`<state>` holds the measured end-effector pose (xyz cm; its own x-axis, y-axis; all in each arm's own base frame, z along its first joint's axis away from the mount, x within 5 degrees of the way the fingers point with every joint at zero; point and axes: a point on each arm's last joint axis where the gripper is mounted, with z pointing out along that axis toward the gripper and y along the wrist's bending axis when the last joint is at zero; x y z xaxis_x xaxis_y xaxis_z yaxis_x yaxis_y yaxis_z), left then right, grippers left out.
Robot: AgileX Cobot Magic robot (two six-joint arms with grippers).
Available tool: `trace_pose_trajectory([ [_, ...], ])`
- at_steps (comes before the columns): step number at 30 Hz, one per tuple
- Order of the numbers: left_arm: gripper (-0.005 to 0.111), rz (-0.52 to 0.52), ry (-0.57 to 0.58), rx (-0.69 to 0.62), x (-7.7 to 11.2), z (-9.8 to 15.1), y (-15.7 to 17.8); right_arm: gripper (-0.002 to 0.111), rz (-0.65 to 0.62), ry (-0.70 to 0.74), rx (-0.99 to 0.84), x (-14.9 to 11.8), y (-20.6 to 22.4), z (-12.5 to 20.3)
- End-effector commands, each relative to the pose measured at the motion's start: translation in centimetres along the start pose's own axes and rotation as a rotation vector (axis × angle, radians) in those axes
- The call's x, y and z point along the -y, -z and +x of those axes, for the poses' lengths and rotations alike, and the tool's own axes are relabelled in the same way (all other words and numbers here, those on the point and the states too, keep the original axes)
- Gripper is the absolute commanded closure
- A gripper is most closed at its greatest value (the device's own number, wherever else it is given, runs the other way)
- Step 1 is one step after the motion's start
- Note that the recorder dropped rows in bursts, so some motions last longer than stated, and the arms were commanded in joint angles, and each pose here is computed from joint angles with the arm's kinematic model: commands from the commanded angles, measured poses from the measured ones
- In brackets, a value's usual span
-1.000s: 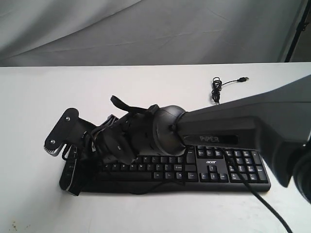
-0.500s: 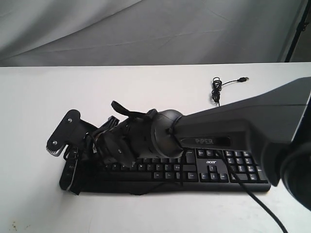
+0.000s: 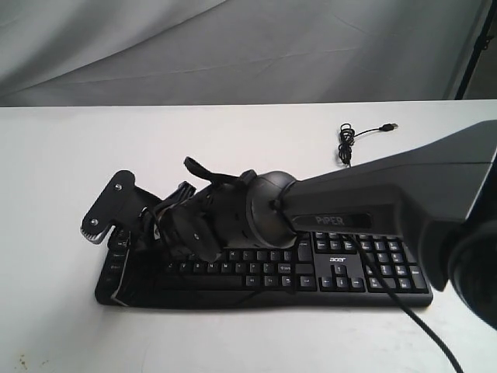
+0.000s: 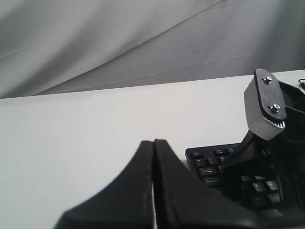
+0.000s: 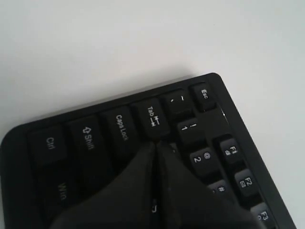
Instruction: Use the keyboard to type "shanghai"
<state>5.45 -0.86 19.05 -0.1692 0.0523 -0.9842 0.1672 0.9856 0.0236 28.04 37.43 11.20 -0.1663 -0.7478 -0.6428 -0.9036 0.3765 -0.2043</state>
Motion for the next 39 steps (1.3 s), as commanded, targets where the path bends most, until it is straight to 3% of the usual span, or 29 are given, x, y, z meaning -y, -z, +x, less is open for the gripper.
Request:
trace_pose_trajectory([
  [1,0.107,0.002,-0.002,0.005,0.01,0.07,-0.01,0.108,0.007,0.002,0.007,0.39,0.08,-0.18],
  [39,0.107,0.002,-0.002,0.005,0.01,0.07,-0.01,0.108,-0.011,0.047,-0.038,0.04,-0.09,0.30],
])
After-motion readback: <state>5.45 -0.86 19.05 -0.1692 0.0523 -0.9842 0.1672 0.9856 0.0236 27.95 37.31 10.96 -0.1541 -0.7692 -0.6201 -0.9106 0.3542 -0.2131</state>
